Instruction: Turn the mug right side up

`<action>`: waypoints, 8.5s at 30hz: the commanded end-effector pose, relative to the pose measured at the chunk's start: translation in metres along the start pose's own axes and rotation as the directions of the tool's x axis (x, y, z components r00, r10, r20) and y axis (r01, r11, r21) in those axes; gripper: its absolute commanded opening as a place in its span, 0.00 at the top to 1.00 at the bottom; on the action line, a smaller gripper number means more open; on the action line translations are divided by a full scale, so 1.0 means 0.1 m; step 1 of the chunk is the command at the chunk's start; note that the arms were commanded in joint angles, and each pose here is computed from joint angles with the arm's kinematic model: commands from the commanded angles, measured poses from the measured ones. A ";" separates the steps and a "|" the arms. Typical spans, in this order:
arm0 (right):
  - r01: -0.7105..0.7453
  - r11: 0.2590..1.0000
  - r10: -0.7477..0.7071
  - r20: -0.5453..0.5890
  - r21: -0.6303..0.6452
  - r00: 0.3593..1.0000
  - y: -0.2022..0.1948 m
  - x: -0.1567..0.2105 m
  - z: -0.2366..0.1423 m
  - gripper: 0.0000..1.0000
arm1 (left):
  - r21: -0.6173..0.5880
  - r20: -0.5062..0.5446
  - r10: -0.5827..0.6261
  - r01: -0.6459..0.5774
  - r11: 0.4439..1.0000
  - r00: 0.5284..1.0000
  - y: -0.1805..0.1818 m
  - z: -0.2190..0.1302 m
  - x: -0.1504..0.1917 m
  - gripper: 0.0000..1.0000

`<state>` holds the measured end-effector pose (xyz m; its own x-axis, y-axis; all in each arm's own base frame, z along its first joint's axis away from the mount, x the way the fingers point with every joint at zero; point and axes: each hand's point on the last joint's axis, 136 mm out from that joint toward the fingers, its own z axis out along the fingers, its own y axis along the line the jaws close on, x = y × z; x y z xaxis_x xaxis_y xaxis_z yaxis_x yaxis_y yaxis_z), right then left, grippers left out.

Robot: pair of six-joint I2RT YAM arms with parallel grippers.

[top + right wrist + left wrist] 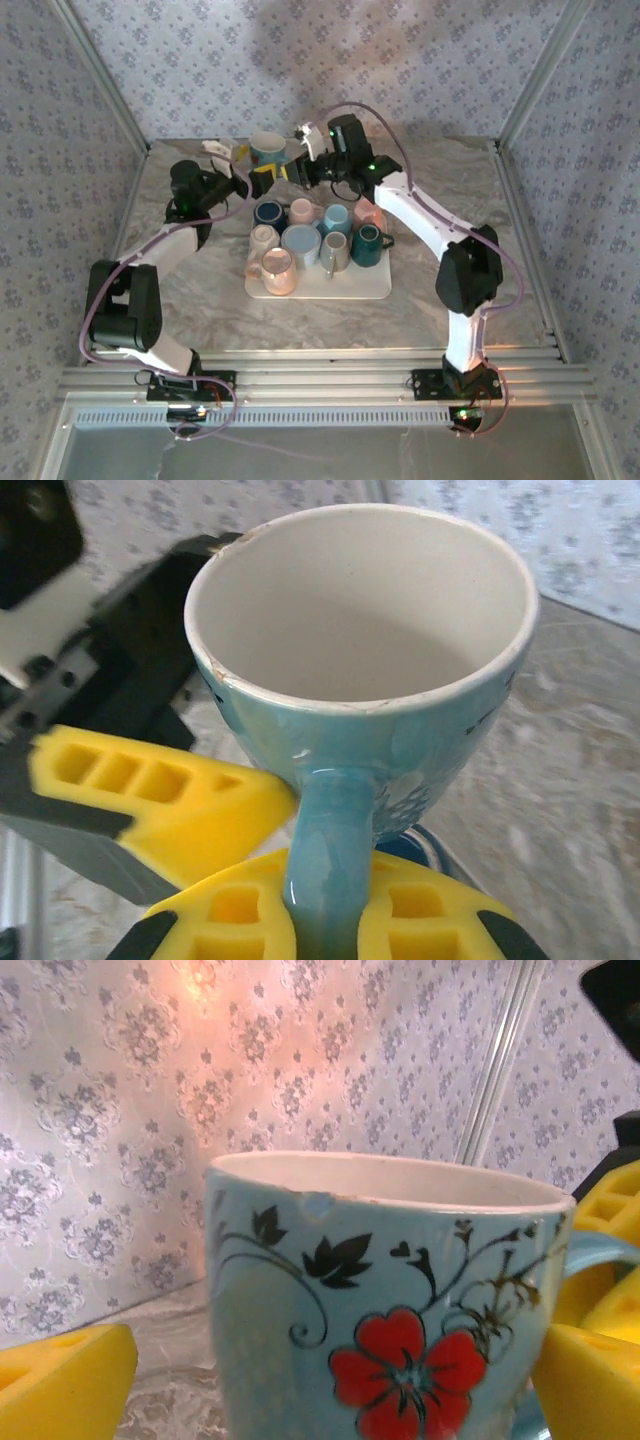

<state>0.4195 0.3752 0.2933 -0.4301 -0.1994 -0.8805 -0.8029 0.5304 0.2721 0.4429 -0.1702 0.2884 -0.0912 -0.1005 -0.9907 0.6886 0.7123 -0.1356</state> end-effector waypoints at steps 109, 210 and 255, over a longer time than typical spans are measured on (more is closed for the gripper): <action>-0.121 0.797 0.380 -0.335 0.592 0.862 -0.94 2.18 -1.17 0.14 | -0.285 -0.367 -0.426 0.336 0.898 0.827 -0.92 -0.84 1.06 0.01; -0.778 0.525 0.832 0.397 -0.344 0.386 -0.12 0.05 -2.50 0.37 | 0.415 -0.404 -0.370 0.528 0.741 0.837 -2.52 0.16 -0.44 0.27; -0.938 0.260 0.624 0.702 0.229 0.344 -1.25 1.52 -3.56 0.00 | 0.410 -0.452 0.038 0.169 0.896 0.891 -3.05 1.10 -0.04 1.00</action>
<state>0.3245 0.0171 0.2964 -0.3898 0.8739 -0.2903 0.1193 0.3605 0.9251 0.3061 -0.4463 0.3246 -0.4839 0.2116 -0.8492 0.8619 0.2836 -0.4204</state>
